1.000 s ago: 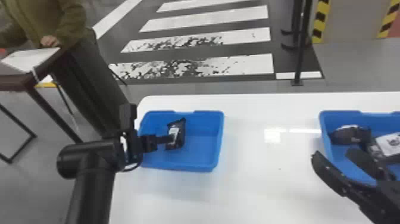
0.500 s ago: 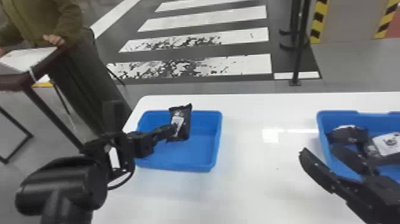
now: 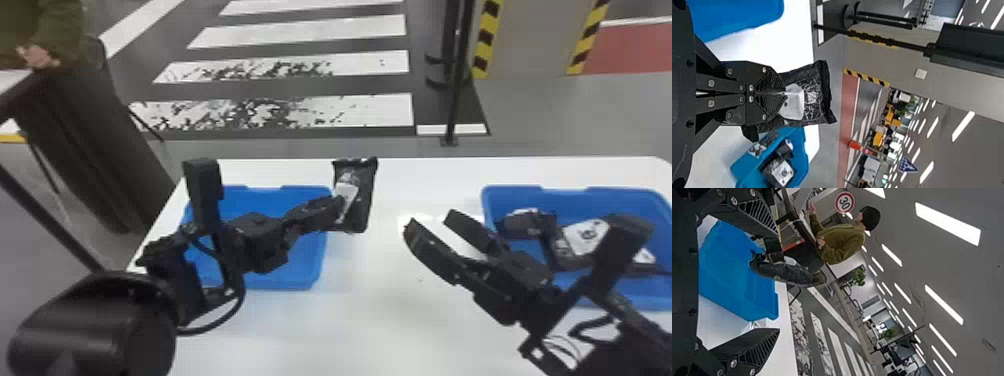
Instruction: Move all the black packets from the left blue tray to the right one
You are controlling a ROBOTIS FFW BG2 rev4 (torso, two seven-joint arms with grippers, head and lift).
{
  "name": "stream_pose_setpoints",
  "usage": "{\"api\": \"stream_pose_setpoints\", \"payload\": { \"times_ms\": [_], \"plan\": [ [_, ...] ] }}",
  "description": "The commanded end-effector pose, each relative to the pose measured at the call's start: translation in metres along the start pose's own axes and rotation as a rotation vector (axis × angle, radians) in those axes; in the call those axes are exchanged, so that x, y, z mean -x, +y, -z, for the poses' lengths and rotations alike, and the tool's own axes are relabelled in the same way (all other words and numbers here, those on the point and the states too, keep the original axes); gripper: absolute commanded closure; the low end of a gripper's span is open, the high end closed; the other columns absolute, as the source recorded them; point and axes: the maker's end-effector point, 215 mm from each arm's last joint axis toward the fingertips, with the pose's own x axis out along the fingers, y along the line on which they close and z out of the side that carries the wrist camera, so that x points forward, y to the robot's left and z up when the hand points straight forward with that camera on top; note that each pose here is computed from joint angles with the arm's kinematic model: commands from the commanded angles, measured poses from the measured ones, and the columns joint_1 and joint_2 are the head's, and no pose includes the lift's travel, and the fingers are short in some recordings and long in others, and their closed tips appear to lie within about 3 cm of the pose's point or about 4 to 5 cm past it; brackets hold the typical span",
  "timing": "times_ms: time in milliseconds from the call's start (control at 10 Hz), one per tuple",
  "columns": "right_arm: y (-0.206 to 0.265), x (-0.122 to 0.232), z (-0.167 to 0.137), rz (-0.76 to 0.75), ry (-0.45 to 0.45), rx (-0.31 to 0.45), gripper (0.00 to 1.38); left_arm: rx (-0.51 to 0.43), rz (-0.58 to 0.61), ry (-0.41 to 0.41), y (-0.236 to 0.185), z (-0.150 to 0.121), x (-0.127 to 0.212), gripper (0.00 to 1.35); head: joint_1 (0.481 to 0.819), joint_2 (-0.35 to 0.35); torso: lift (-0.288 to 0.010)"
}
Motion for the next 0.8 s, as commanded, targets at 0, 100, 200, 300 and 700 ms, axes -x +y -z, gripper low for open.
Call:
{"api": "stream_pose_setpoints", "payload": {
  "times_ms": [0,100,200,300,700],
  "plan": [
    [0.002,-0.019,-0.003,-0.036,0.006,0.000,0.17,0.009,0.073,0.005,-0.030,0.003,-0.013,1.21,0.695,0.150,-0.140],
    [-0.006,-0.026,-0.005,-0.035,0.012,0.009,0.17,0.016,0.117,0.005,-0.049,0.004,-0.021,1.21,0.695,0.135,-0.140],
    [-0.012,-0.033,-0.007,-0.034,0.019,0.021,0.17,0.028,0.165,0.009,-0.068,0.006,-0.027,1.21,0.695,0.116,-0.140],
    [-0.021,-0.039,-0.006,-0.028,0.029,0.029,0.16,0.027,0.196,0.012,-0.082,0.007,-0.032,1.21,0.695,0.091,-0.140],
    [-0.037,-0.047,-0.029,-0.006,-0.022,0.081,1.11,0.056,0.243,0.048,-0.102,0.020,-0.035,1.21,0.695,0.028,-0.140]
  ]
}}
